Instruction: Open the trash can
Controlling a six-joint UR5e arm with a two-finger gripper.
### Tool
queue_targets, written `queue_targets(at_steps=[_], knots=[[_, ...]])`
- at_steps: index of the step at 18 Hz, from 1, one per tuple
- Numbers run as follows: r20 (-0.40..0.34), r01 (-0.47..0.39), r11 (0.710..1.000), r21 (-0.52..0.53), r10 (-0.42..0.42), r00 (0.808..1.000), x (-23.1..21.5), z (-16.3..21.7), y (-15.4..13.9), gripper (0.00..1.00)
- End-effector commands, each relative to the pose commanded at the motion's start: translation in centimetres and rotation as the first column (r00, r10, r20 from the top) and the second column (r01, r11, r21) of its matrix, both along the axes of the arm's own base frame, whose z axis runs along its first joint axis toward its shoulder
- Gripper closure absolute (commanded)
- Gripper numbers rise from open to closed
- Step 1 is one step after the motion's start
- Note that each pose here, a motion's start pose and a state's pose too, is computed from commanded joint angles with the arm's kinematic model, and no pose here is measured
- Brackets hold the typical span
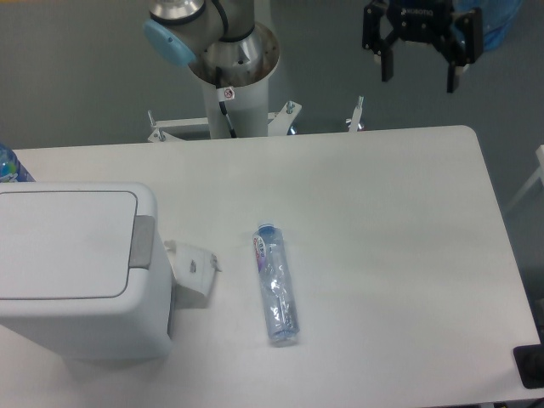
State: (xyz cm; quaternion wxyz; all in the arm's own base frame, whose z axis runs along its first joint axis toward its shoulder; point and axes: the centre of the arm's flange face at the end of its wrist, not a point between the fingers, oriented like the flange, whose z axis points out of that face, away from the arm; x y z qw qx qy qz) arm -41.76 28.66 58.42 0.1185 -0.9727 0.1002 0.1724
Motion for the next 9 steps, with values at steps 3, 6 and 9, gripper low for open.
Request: queue_targets(at_steps=[3,6,9], knots=[[0.000,-0.001,1.000,-0.001,0.001,1.000,-0.01,0.00,-0.01,0.00],[0.001,0.000,1.000,0.001,0.000,1.000,0.07,0.00,0.21,0.00],[0.021,-0.077,0.997,0.033,0.076,0.997,-0.08,0.07,0.73,0.00]])
